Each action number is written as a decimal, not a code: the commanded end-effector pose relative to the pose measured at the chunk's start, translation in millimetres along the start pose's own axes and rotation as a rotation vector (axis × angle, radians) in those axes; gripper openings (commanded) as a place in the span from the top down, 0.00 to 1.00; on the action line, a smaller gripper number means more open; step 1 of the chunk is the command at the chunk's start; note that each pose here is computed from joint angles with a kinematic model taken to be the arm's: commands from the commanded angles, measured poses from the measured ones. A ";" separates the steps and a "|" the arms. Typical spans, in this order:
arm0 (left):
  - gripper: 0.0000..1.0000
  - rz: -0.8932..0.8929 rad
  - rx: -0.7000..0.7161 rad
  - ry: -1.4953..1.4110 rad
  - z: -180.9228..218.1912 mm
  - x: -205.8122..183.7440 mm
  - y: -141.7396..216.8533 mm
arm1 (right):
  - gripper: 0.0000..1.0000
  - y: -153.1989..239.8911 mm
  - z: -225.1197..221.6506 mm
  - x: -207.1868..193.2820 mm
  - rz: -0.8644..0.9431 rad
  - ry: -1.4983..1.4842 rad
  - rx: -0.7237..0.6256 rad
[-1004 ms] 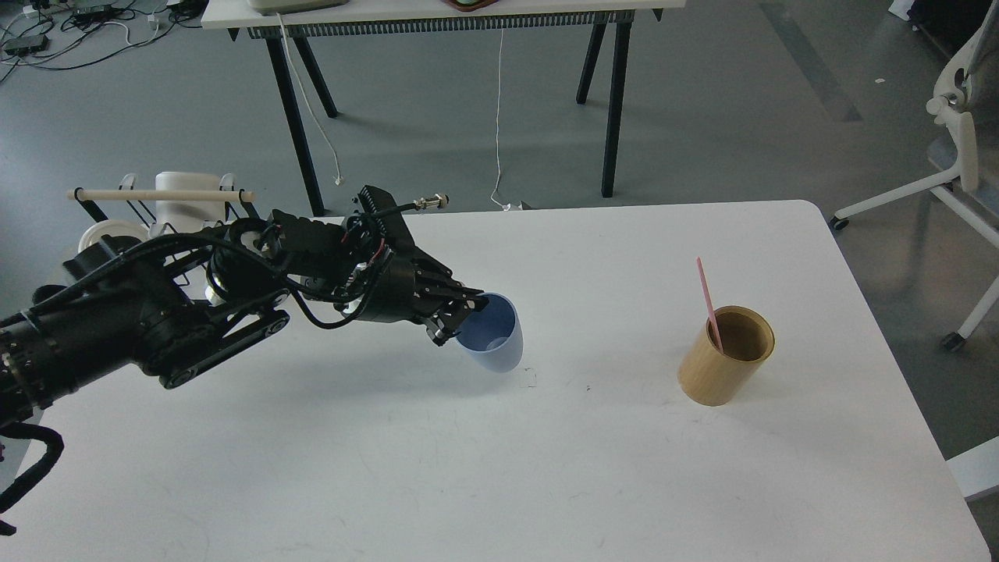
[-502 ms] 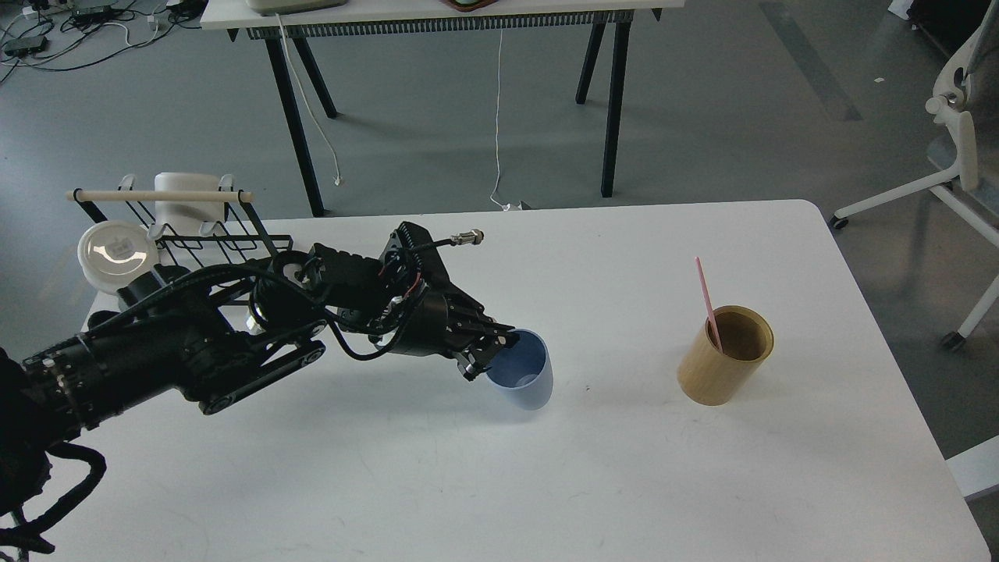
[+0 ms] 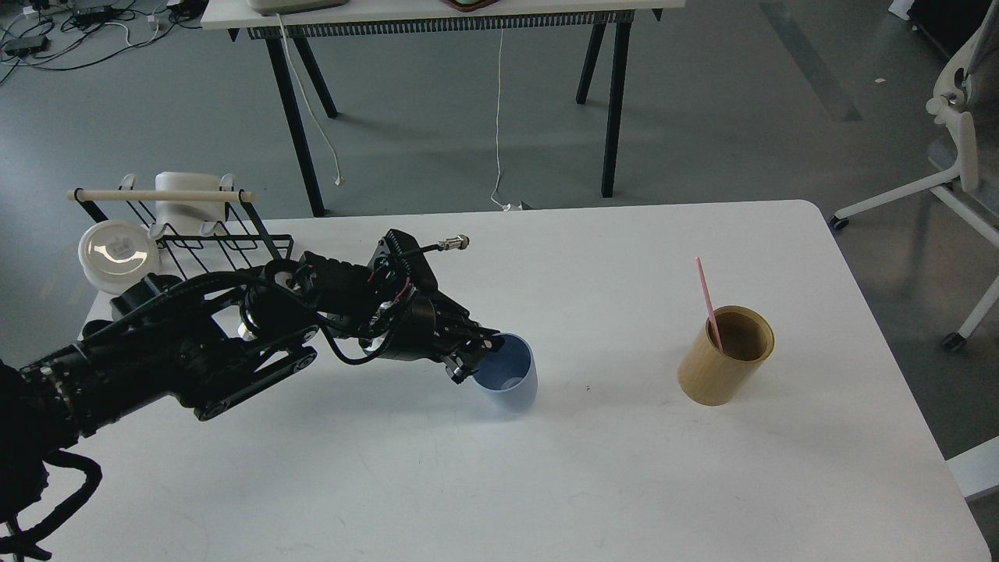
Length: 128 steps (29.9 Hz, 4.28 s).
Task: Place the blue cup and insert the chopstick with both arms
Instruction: 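Lower the light-blue cup onto the table and open the left gripper, then retract the left arm and reach the right gripper to the tan cup, then grasp the pink stick in the tan cup with the right gripper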
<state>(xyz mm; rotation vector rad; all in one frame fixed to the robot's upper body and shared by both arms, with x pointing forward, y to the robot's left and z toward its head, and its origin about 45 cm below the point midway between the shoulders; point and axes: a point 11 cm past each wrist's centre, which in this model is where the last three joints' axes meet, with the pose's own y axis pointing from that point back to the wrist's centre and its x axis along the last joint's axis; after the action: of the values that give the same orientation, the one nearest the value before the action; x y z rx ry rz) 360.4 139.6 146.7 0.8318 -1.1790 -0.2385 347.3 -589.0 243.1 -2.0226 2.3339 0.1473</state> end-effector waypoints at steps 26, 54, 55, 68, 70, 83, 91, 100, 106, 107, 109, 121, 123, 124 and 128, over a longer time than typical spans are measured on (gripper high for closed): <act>0.08 0.123 -0.033 0.235 -8.2 14.3 7.9 | 0.02 -1.4 9.9 -8.4 -0.018 -0.011 -0.016; 0.01 1.134 -0.374 1.177 -89.6 55.5 213.7 | 0.04 73.3 -19.4 -222.7 -1.070 1.112 -0.006; 0.01 1.154 -0.369 1.181 -91.4 52.2 218.0 | 0.04 73.7 -14.0 -222.2 -1.054 1.157 0.022; 0.01 1.176 -0.340 1.235 -93.3 27.4 217.4 | 0.07 58.4 35.1 -233.8 -0.948 1.274 0.179; 0.01 1.178 -0.336 1.241 -94.3 25.4 216.8 | 0.07 50.4 42.5 -232.8 -0.929 1.281 0.175; 0.01 1.180 -0.322 1.259 -96.9 18.9 214.7 | 0.23 39.4 80.9 -264.1 -0.943 1.215 0.178; 0.01 1.174 -0.311 1.283 -96.1 9.0 210.9 | 0.48 41.8 84.4 -264.9 -0.959 1.219 0.171; 0.01 1.175 -0.305 1.292 -97.2 5.9 210.2 | 0.50 39.3 73.3 -251.4 -0.943 1.265 0.172; 0.01 1.176 -0.299 1.302 -98.4 2.9 208.1 | 0.49 33.9 61.9 -251.6 -0.974 1.354 0.214; 0.01 1.177 -0.300 1.302 -98.4 3.0 208.1 | 0.49 32.8 60.6 -252.0 -0.975 1.360 0.217; 0.01 1.177 -0.299 1.303 -98.7 2.6 208.2 | 0.49 31.9 59.1 -253.5 -0.986 1.376 0.225; 0.01 1.180 -0.283 1.328 -101.6 -5.3 203.9 | 0.67 31.4 61.4 -260.9 -1.049 1.420 0.224; 0.01 1.181 -0.280 1.333 -102.0 -7.4 203.6 | 0.71 30.4 59.5 -261.0 -1.047 1.425 0.228; 0.01 1.180 -0.276 1.334 -102.5 -8.3 203.5 | 0.73 30.4 59.5 -261.1 -1.049 1.428 0.229; 0.01 1.181 -0.278 1.336 -102.3 -8.1 203.1 | 0.76 30.4 59.1 -259.9 -1.048 1.433 0.228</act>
<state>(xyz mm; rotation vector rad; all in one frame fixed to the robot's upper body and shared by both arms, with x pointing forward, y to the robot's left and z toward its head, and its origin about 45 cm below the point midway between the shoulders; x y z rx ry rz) 397.5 329.9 266.4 -0.1415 -0.1743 0.9814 353.0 -321.6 211.1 -3.2748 0.8114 -1.9449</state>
